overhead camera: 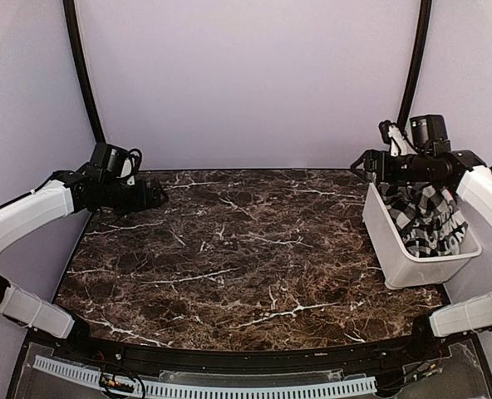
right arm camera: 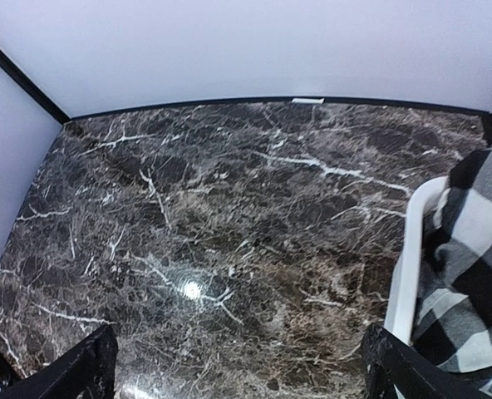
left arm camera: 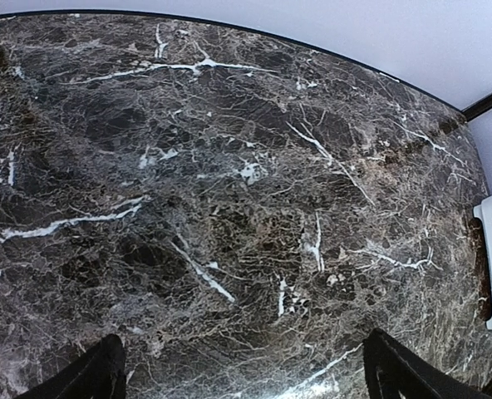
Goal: Fold and stack the mixed laundry pile
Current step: Pick up the crumpled shirt from the bin.
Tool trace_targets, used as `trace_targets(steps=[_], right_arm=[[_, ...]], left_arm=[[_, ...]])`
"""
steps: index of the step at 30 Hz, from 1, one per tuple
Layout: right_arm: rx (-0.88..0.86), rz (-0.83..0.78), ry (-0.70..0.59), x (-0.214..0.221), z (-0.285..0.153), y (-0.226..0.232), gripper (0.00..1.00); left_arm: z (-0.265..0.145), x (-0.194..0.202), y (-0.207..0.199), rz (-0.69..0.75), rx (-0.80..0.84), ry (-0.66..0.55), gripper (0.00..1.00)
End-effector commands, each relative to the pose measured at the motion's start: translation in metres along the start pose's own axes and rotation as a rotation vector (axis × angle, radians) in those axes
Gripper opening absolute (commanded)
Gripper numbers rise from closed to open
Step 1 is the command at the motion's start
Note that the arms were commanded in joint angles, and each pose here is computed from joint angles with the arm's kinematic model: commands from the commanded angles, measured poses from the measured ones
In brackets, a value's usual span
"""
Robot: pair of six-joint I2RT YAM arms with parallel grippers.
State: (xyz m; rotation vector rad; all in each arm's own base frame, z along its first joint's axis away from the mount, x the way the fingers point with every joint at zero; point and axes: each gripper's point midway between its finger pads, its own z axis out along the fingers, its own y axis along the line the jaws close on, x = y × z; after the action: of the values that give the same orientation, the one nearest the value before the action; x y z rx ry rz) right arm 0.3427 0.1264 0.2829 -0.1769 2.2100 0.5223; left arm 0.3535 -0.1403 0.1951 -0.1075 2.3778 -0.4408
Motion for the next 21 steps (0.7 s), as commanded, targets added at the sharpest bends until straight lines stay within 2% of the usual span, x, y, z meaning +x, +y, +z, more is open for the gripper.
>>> trace_targets(steps=[1,7,11,21], right_arm=[[0.226,-0.014,-0.108,-0.039,-0.045,-0.036,0.98],[0.462,0.019,-0.208,-0.059,-0.103,-0.086,0.99],[0.646,0.065,-0.206,-0.061,-0.122,-0.134,0.99],[0.804,0.166,-0.131,-0.068,-0.093,-0.202,0.98]], left_arm=[[0.001,-0.007,-0.022,-0.002,0.099,-0.015,0.99],[0.003,-0.011,-0.027,-0.014,0.118,-0.024,0.99],[0.001,-0.015,-0.034,-0.015,0.148,-0.037,0.99],[0.005,-0.024,-0.048,-0.011,0.208,-0.041,0.99]])
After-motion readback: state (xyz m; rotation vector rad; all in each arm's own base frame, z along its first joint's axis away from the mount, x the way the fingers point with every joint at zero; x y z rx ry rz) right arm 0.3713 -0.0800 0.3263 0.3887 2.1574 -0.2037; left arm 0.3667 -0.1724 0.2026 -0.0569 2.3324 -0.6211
